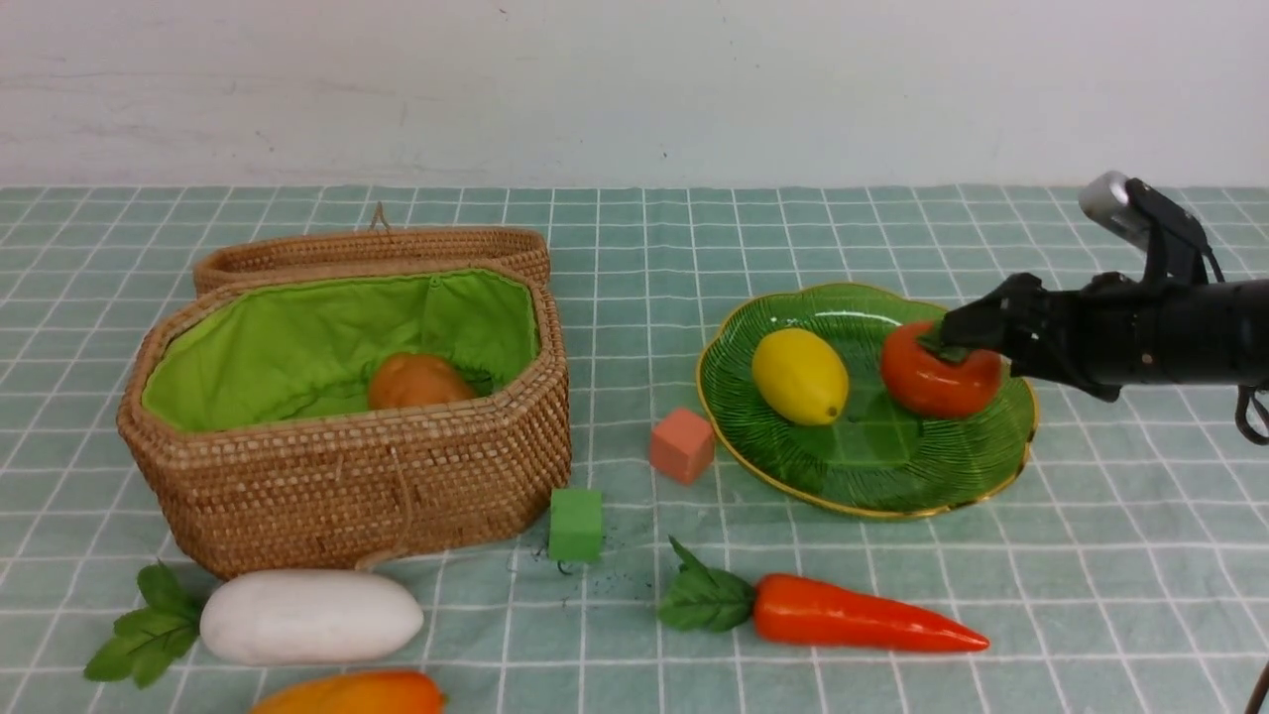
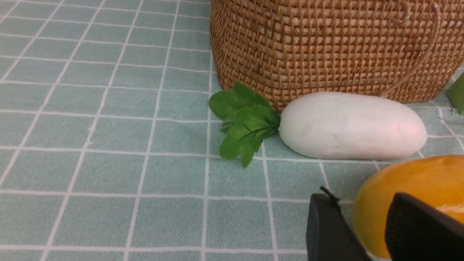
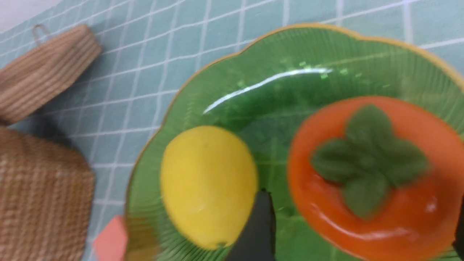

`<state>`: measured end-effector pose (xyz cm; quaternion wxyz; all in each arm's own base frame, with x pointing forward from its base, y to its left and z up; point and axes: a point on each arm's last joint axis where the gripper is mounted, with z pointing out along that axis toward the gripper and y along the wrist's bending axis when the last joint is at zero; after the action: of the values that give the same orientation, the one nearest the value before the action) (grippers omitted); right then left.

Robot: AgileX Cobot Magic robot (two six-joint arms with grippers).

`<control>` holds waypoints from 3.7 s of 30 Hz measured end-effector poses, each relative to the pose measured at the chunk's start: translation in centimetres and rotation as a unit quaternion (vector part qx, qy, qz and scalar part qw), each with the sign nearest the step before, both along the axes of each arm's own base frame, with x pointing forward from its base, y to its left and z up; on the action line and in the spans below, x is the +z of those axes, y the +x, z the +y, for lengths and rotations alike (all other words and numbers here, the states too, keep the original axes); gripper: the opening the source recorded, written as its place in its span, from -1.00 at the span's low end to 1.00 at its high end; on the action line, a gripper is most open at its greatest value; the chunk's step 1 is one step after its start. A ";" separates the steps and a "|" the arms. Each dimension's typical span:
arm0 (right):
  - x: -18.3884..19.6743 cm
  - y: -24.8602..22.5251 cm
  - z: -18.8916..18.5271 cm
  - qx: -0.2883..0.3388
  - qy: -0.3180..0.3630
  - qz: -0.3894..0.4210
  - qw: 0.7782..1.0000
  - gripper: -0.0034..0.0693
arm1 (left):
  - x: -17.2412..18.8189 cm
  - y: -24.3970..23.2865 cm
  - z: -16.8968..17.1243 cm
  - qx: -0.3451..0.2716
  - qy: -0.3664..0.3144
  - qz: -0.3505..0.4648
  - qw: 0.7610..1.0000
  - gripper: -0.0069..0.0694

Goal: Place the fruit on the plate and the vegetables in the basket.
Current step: Grab a tomato with your right arm and place it on the plate on the right, then use the right arm to grab a carrot and put it into the left basket, then grab an eggplant with your right arm and place it in the basket on the left.

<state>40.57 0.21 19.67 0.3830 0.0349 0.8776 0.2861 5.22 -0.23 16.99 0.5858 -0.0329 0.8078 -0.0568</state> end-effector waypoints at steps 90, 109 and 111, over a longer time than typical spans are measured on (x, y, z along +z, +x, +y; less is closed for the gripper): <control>8.0 -1.2 35.6 0.398 -0.181 -0.209 0.875 -0.11 | 0.0 0.0 0.0 0.000 0.000 0.000 1.000 -0.19; 16.6 -5.7 32.0 0.437 -0.211 -0.198 0.852 0.69 | 0.0 0.0 0.0 0.000 0.000 0.000 1.000 -0.19; 18.7 -7.5 30.8 0.473 -0.228 -0.202 0.827 0.57 | 0.0 0.0 0.0 0.000 0.000 0.000 1.000 -0.19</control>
<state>33.03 31.00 38.41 0.3667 -0.5311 0.7301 0.2247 5.22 -0.23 16.99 0.5858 -0.0329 0.8078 -0.0568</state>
